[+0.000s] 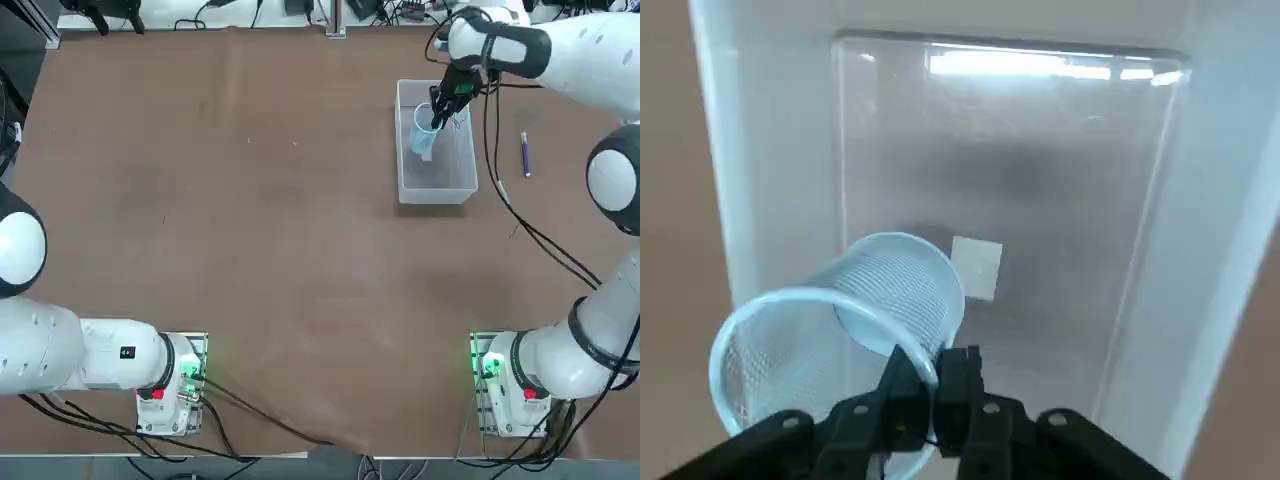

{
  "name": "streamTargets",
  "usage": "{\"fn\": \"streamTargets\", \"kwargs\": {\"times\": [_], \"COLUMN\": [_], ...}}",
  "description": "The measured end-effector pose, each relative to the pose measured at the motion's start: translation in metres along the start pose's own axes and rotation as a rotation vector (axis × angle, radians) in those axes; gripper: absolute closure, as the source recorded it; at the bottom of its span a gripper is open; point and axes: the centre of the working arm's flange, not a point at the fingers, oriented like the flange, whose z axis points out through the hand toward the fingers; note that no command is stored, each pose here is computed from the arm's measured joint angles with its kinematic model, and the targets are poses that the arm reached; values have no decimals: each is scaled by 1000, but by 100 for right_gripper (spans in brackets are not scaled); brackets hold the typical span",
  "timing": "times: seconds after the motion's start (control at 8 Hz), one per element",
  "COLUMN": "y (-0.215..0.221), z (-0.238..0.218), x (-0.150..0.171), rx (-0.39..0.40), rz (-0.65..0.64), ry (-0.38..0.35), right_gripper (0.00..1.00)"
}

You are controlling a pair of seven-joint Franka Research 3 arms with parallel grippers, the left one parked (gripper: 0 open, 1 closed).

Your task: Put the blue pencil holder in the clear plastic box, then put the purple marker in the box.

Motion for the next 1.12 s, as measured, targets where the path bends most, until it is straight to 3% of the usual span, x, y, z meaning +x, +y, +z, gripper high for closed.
{"fn": "streamTargets", "kwargs": {"times": [1.12], "y": [-3], "z": [38], "x": [14], "rx": [-5], "rz": [-2], "ry": [32], "right_gripper": [94]}}
